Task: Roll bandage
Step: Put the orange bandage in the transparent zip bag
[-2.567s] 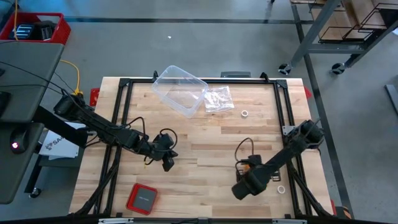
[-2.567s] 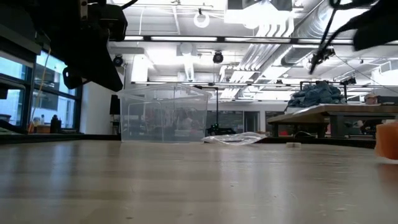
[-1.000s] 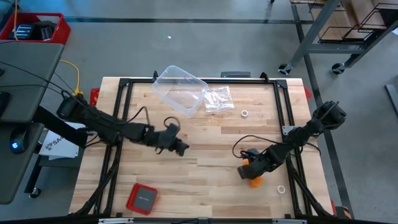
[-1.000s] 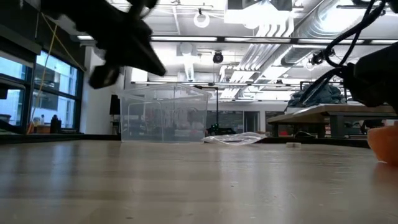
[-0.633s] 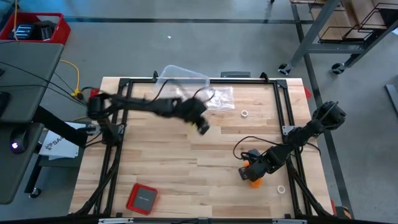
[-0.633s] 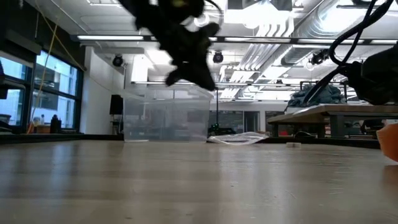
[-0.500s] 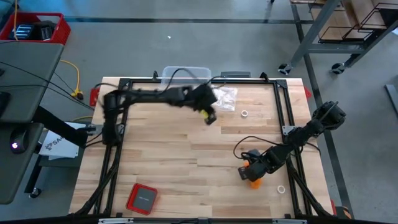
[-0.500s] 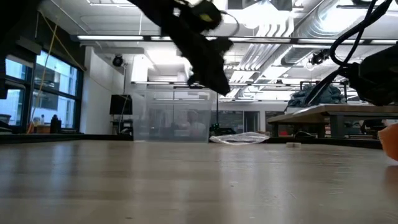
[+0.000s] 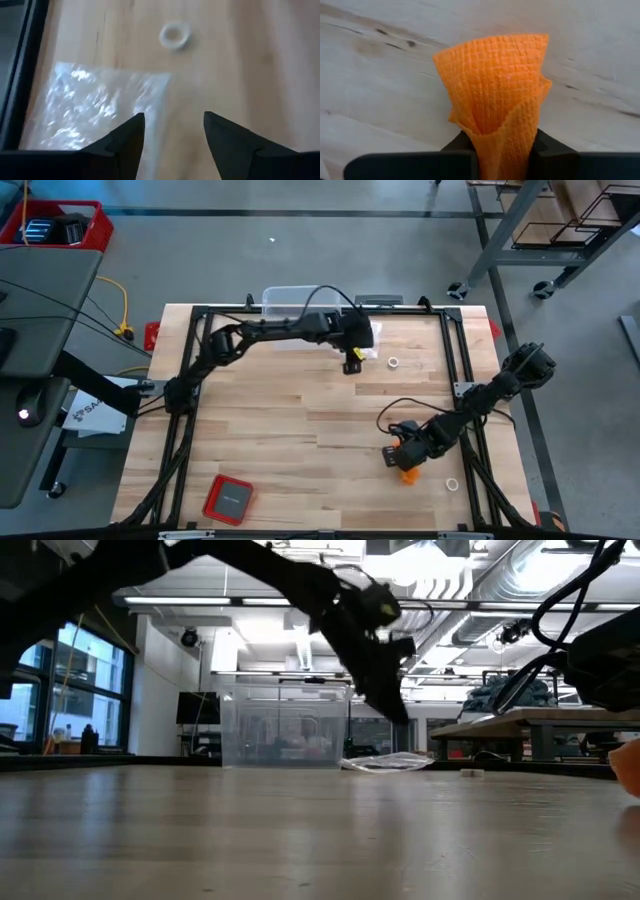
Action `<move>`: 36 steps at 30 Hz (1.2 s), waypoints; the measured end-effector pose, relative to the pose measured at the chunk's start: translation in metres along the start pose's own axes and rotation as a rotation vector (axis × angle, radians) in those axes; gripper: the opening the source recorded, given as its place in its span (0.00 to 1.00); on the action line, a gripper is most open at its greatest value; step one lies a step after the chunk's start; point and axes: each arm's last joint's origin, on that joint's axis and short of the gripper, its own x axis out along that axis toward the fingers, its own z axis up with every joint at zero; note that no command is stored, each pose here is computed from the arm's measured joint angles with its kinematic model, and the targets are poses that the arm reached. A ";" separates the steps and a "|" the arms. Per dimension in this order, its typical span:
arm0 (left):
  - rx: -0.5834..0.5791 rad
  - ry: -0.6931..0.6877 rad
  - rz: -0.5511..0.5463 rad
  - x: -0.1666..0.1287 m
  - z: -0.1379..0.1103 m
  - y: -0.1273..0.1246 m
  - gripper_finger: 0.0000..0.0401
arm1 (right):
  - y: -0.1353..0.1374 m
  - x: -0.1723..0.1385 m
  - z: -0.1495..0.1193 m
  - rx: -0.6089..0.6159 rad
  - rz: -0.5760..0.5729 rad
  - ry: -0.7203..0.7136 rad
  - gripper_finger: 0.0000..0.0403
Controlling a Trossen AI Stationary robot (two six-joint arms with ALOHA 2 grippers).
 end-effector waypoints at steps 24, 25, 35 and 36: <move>0.213 0.207 0.338 0.053 -0.022 -0.010 0.38 | 0.003 0.000 0.002 -0.066 0.022 -0.013 0.11; 0.219 0.232 0.331 0.053 -0.024 -0.011 0.31 | 0.003 -0.001 0.002 -0.067 0.027 -0.011 0.11; -0.121 0.242 0.166 -0.005 -0.001 -0.012 0.01 | 0.003 -0.027 0.001 -0.172 0.135 -0.028 0.11; -0.167 0.238 0.142 -0.010 0.001 -0.013 0.00 | 0.003 -0.031 0.001 -0.182 0.152 -0.037 0.11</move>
